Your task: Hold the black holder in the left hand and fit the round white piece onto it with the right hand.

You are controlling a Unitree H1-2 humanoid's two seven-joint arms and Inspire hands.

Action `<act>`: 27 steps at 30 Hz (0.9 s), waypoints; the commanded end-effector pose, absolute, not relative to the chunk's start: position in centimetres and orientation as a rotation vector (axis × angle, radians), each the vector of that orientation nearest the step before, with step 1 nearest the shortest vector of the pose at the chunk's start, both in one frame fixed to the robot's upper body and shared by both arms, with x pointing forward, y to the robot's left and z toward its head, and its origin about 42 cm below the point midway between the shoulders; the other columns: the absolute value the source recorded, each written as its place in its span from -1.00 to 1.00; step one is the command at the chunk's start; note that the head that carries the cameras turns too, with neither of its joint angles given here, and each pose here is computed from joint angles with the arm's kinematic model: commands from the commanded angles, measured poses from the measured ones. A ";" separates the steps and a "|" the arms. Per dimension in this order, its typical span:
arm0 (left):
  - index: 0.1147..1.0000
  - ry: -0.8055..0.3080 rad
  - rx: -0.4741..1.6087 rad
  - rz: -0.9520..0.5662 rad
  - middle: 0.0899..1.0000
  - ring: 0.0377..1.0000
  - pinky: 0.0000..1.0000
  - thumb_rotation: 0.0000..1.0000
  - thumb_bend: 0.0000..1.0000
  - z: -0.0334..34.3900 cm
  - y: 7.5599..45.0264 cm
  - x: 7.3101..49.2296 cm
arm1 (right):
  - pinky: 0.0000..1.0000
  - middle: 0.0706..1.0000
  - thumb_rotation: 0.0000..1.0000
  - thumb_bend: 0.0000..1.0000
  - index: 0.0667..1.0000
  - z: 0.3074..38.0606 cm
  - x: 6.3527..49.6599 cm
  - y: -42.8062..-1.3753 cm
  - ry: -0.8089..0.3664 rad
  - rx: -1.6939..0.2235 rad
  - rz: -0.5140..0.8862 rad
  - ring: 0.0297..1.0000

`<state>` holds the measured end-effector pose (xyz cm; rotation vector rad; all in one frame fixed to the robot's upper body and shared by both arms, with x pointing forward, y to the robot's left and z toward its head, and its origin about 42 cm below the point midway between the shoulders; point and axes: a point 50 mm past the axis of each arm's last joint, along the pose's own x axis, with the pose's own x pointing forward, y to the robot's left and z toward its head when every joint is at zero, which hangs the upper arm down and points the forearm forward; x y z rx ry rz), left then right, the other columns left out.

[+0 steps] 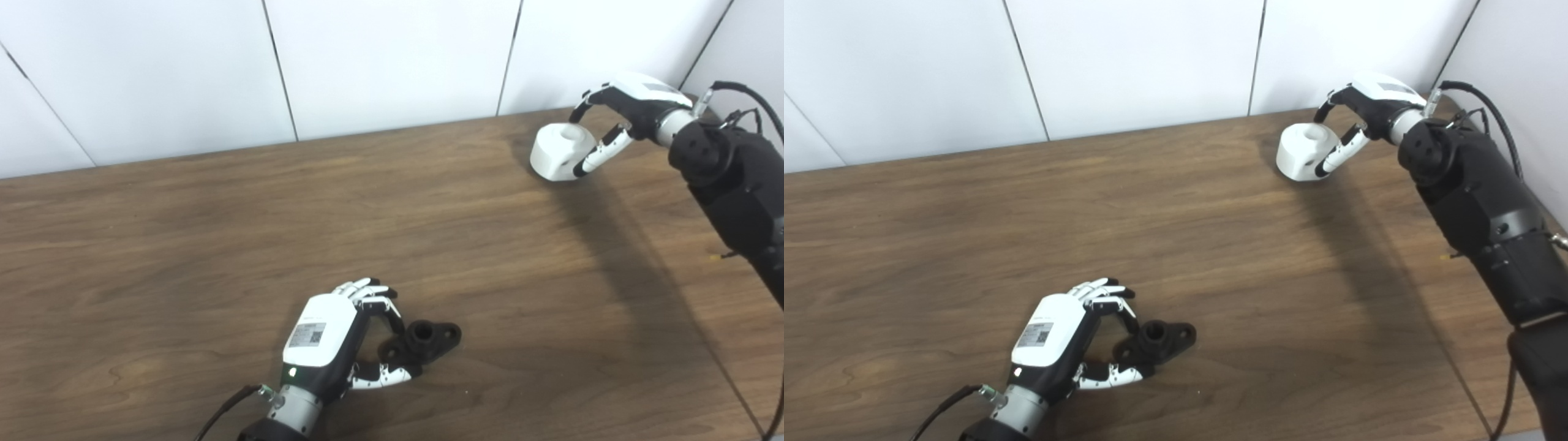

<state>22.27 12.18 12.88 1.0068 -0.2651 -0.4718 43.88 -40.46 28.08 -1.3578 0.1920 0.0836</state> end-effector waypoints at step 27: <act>-0.16 -0.112 1.054 -0.531 0.53 0.75 0.69 -0.91 0.04 9.9 12.5 22.1 | 1.00 0.83 -0.50 0.84 0.41 31.7 44.6 -41.4 0.100 -1.420 0.024 1.00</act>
